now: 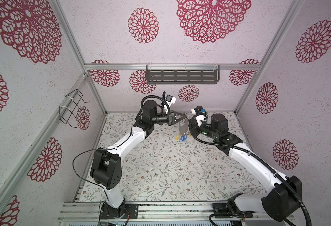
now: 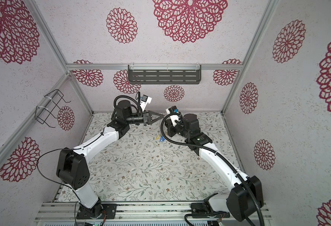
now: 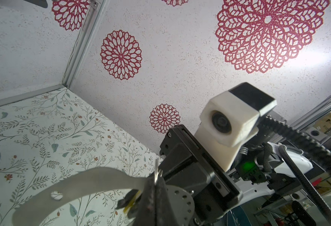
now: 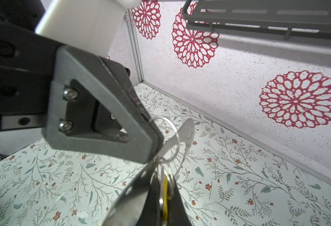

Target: Remove the keys from the keyring

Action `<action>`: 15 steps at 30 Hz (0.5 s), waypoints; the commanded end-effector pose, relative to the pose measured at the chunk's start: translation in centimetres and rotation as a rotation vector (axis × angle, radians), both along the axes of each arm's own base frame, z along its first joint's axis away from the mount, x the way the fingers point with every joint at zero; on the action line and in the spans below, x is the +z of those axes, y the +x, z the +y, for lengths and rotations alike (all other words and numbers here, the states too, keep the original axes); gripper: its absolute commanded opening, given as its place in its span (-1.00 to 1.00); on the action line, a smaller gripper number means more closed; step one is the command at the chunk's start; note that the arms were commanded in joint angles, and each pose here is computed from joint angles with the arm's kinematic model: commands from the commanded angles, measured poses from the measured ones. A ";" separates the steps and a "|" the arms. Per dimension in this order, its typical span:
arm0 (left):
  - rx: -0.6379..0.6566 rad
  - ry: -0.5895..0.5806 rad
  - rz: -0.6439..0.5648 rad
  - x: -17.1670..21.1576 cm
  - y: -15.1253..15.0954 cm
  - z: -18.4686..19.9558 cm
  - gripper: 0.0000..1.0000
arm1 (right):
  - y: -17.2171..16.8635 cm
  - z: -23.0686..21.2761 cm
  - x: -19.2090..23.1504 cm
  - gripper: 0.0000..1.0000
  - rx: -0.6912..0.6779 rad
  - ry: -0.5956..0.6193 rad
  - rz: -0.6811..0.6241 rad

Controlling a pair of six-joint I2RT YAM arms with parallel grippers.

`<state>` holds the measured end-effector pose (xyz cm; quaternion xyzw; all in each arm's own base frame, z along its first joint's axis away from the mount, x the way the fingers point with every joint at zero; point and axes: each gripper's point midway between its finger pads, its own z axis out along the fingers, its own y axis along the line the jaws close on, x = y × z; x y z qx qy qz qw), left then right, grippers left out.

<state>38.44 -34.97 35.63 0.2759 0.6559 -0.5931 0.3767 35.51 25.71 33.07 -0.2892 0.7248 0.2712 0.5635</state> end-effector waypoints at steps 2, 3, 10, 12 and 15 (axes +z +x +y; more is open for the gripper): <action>0.066 -0.059 -0.108 2.3 0.8 -0.2 -1.00 | -1.3 0.3 0.4 -1.00 -0.004 0.036 -0.006; 0.072 -0.057 -0.110 2.1 1.0 -0.3 -1.00 | -1.4 0.3 0.2 -1.00 -0.002 0.042 0.000; 0.106 -0.066 -0.121 1.3 1.0 -2.0 -1.00 | -2.1 1.4 -0.5 -1.00 0.043 0.115 0.036; 0.123 -0.074 -0.123 1.1 1.1 -2.4 -1.00 | -2.1 1.9 -0.5 -1.00 0.061 0.134 0.043; 0.155 -0.107 -0.128 1.3 1.3 -2.9 -1.00 | -2.2 2.6 -0.4 -1.00 0.085 0.152 0.048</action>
